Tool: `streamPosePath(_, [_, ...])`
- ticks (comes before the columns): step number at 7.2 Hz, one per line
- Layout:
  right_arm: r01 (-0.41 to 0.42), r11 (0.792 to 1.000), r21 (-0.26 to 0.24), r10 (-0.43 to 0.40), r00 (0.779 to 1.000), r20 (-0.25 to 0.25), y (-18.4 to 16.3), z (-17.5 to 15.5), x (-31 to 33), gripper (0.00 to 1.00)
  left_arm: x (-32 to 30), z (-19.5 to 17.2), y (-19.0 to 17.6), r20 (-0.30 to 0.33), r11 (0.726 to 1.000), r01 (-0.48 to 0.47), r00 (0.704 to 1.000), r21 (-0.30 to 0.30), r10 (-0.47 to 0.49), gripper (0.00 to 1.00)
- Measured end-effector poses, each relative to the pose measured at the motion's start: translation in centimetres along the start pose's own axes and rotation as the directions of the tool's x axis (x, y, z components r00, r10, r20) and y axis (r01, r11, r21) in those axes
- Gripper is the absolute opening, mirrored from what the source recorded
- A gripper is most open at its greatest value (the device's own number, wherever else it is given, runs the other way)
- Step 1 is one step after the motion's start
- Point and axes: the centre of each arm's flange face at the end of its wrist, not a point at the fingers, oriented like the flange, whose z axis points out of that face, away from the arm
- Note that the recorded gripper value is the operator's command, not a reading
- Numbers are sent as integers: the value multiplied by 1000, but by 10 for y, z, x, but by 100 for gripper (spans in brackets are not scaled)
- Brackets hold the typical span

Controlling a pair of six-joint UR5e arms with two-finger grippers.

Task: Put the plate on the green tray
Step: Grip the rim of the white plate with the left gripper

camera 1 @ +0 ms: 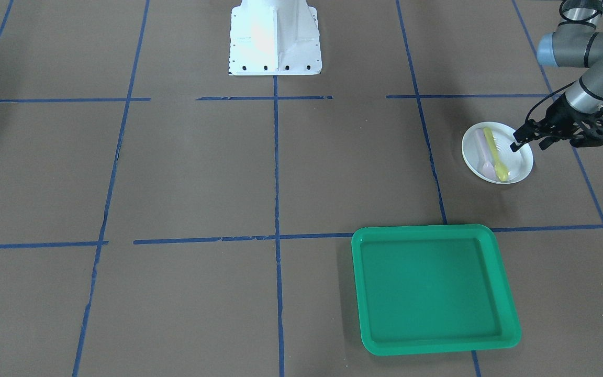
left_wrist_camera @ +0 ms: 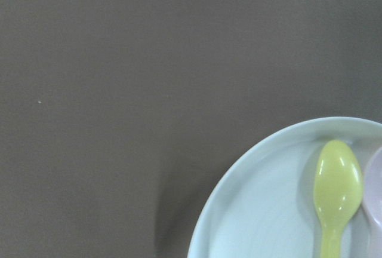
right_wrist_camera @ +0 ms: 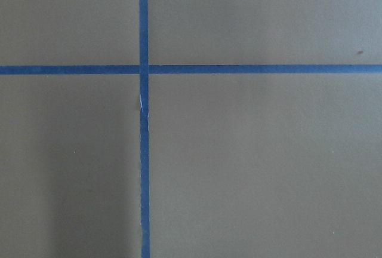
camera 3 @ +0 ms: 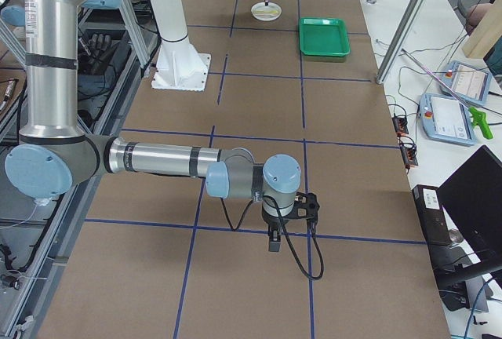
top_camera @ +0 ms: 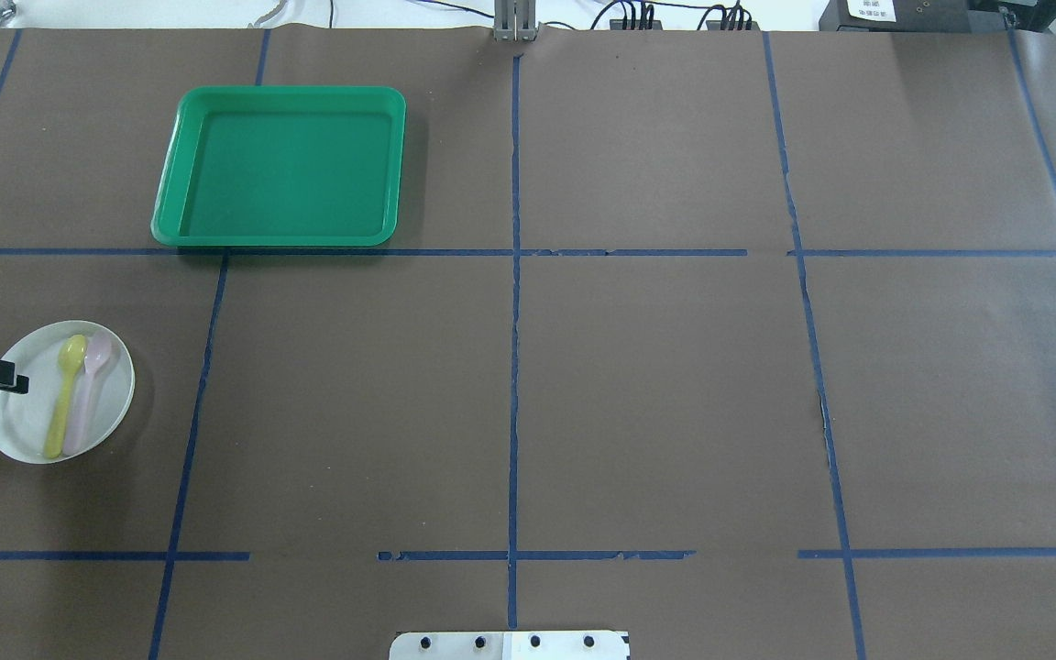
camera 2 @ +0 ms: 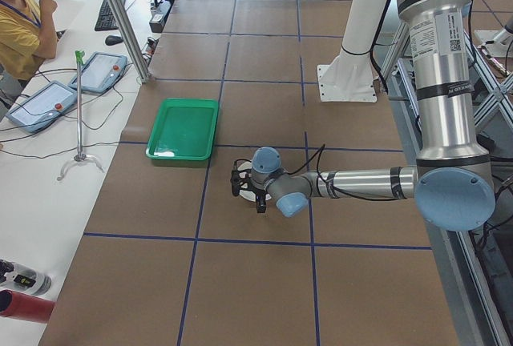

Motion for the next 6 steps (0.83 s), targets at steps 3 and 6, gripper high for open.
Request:
streamPosePath(3, [0, 1000, 0, 0, 1000, 1, 0, 0, 0, 100, -5, 6, 3, 12, 1000, -1, 1000, -13, 1, 0])
streamPosePath(6, [0, 1000, 0, 0, 1000, 0, 0, 0, 0, 100, 3, 2, 4, -11, 1000, -10, 1000, -25, 9, 0])
